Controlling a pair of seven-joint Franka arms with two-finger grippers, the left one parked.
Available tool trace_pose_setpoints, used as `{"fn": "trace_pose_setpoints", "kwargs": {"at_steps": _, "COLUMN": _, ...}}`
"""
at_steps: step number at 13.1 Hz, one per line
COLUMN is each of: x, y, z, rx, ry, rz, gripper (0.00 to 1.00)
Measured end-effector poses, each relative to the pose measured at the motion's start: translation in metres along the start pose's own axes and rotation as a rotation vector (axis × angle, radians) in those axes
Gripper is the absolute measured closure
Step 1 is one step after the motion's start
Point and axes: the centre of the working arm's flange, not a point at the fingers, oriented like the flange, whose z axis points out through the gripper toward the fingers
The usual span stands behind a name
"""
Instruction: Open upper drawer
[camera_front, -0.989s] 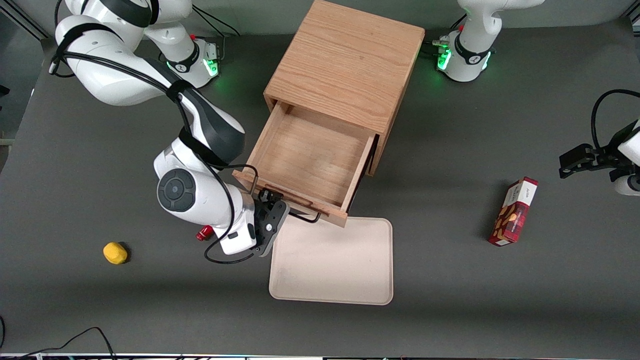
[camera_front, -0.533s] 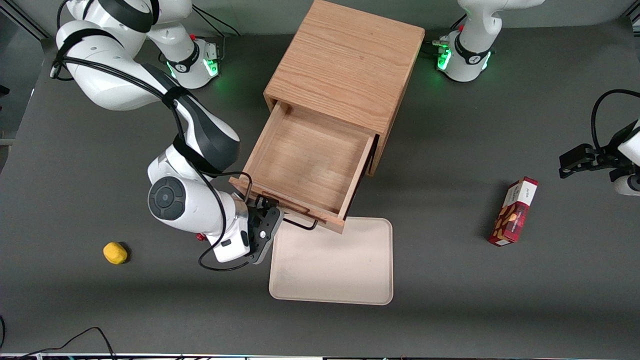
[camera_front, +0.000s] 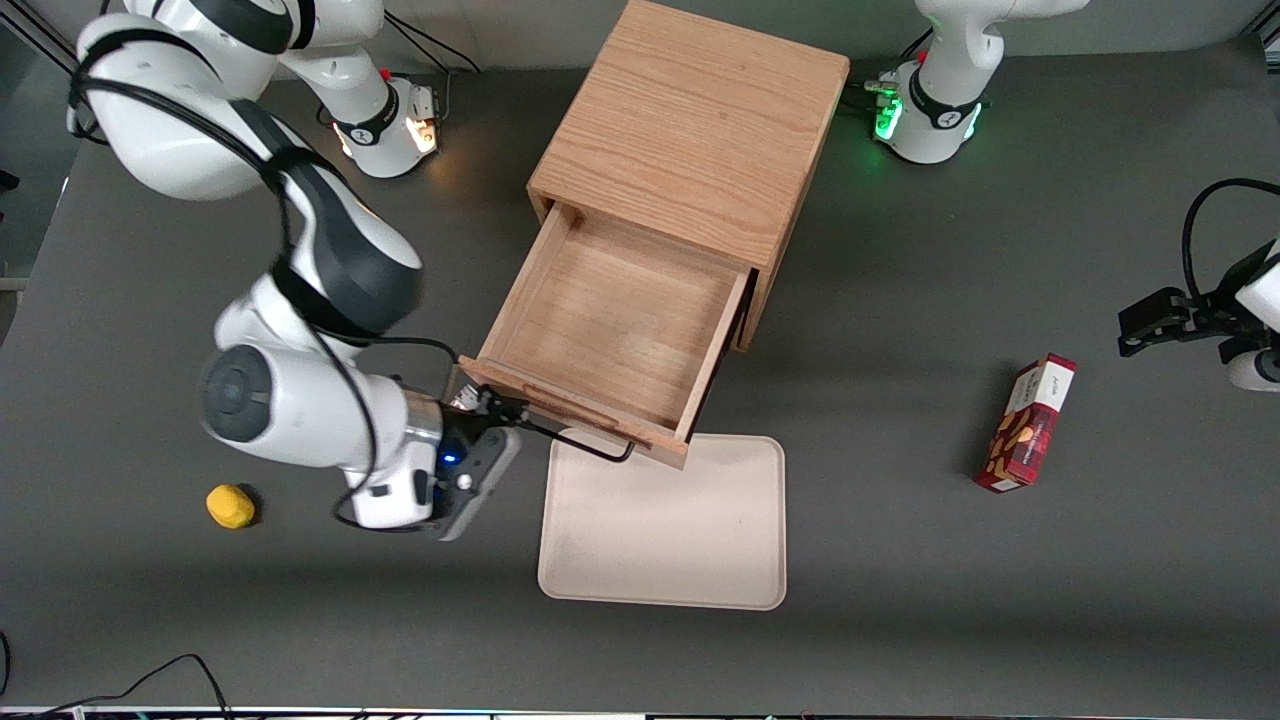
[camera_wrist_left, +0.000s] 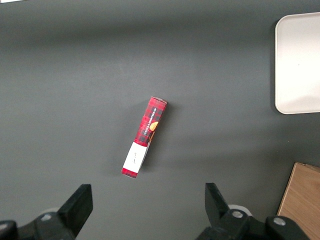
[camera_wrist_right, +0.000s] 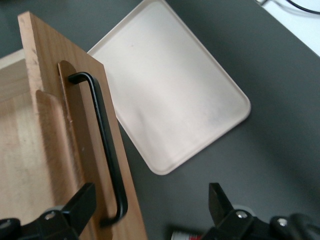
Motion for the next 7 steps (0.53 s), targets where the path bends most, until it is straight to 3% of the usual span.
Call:
{"fn": "trace_pose_setpoints", "kwargs": {"at_steps": 3, "x": -0.049, "y": 0.008, "z": -0.105, "rx": -0.117, "ry": -0.069, "rz": 0.362, "gripper": 0.00}}
{"fn": "trace_pose_setpoints", "kwargs": {"at_steps": 5, "x": -0.082, "y": -0.001, "z": -0.157, "rx": -0.191, "ry": -0.069, "rz": 0.684, "gripper": 0.00}}
{"fn": "trace_pose_setpoints", "kwargs": {"at_steps": 7, "x": -0.105, "y": -0.025, "z": -0.168, "rx": -0.262, "ry": -0.064, "rz": 0.958, "gripper": 0.00}}
